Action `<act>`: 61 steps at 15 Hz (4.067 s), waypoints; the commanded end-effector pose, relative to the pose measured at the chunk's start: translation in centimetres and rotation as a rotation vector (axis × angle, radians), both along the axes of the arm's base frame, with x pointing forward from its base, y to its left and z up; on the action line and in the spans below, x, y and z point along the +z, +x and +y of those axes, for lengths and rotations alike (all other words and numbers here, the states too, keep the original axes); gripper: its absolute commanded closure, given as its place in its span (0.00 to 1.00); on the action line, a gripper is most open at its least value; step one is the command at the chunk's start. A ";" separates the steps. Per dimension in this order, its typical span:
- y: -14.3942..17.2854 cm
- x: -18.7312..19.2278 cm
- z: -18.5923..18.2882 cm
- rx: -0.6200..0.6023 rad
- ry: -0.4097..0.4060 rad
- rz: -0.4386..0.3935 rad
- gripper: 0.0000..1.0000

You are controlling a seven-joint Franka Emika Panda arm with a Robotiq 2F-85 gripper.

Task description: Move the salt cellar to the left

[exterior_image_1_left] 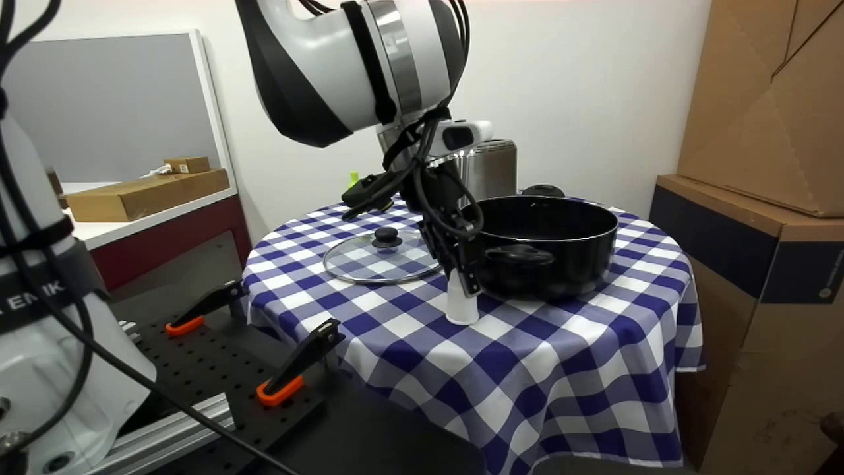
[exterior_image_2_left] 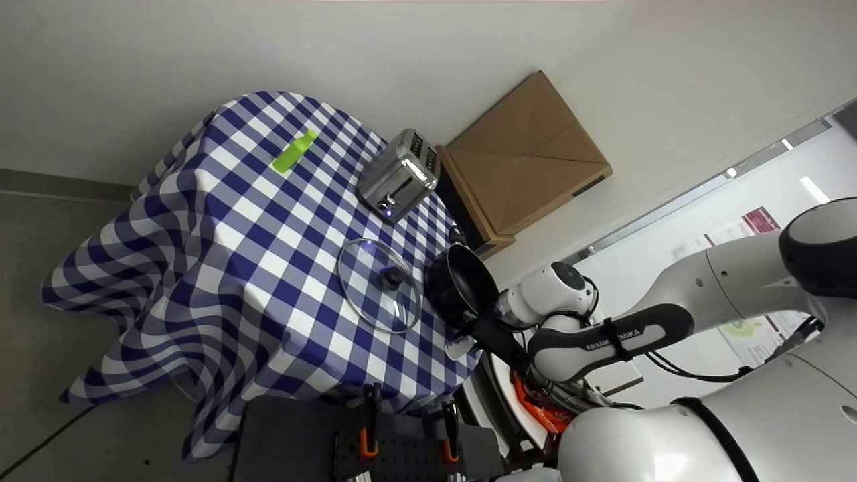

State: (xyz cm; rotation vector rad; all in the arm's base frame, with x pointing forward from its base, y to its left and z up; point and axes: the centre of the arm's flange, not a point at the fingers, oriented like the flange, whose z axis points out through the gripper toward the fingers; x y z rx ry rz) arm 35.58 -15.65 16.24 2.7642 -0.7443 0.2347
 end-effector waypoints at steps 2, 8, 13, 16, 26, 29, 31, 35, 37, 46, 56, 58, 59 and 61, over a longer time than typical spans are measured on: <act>-0.7 0.9 0.7 0.019 0.036 -0.024 0.81; -1.3 8.7 7.9 0.296 0.137 -0.062 0.81; 0.1 10.2 13.9 0.586 0.119 -0.054 0.81; 1.5 10.3 18.5 0.732 0.104 -0.059 0.81; 0.7 12.6 39.4 1.184 0.035 -0.037 0.81; 0.9 14.4 46.0 1.214 0.003 -0.022 0.81; 1.8 16.8 49.8 1.203 -0.032 -0.009 0.81; 5.6 24.1 54.3 1.119 -0.131 -0.005 0.81; 7.8 26.2 53.5 1.032 -0.145 -0.012 0.81; 13.8 21.4 46.6 0.741 -0.005 0.011 0.81; 14.9 8.4 43.6 0.623 0.069 0.108 0.81; 14.5 6.8 44.3 0.625 0.099 0.099 0.81; 14.3 6.4 44.7 0.631 0.110 0.089 0.81; 14.1 5.7 45.8 0.644 0.120 0.060 0.81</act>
